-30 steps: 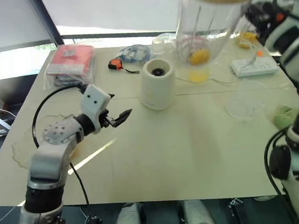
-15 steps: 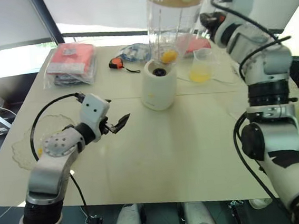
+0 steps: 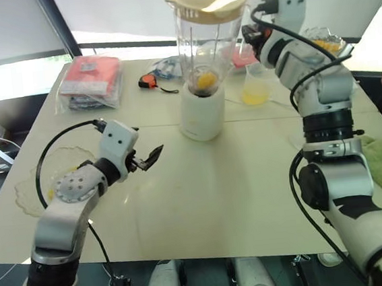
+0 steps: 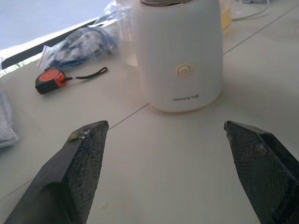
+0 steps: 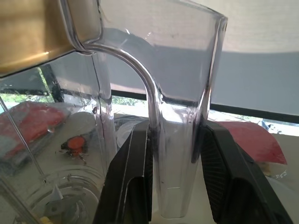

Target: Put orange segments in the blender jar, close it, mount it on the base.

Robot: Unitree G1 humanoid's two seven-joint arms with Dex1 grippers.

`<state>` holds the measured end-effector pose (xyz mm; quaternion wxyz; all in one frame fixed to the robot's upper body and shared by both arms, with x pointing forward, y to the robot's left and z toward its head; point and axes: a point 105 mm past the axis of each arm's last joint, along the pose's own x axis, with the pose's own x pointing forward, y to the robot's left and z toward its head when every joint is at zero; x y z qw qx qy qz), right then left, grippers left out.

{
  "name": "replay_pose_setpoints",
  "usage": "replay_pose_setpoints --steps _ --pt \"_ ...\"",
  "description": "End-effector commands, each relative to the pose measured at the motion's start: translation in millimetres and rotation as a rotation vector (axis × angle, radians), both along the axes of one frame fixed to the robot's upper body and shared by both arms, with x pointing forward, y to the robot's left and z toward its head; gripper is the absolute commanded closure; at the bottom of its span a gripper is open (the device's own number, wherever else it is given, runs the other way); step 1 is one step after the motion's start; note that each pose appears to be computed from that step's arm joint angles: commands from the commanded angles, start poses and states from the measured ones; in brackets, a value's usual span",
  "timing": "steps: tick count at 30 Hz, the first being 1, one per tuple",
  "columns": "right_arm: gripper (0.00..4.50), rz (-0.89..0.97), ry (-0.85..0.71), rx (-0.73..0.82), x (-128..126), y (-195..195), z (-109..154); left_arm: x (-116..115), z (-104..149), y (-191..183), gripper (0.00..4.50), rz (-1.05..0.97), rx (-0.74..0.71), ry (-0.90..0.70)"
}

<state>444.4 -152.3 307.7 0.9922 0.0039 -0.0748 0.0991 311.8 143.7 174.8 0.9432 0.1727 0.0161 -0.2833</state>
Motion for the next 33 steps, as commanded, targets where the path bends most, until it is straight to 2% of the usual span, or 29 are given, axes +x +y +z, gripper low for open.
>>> replay_pose_setpoints --steps 1,11,17,24,33 --pt "3.62 0.02 -0.083 -0.006 -12 7 22 -1 11 -1 0.38 -0.002 0.0 -0.042" --pt "3.62 0.016 -0.034 -0.056 -14 17 1 3 9 -3 0.38 0.0 -0.003 -0.04" --pt "3.62 -0.096 0.047 -0.049 -13 11 -15 6 10 -3 0.38 0.014 -0.009 -0.046" --pt "3.62 -0.203 0.118 -0.058 -23 17 -30 10 9 -4 0.38 0.018 -0.013 -0.047" --pt "3.62 -0.17 0.17 -0.059 -26 25 -51 12 8 -5 0.38 0.013 -0.007 -0.047"
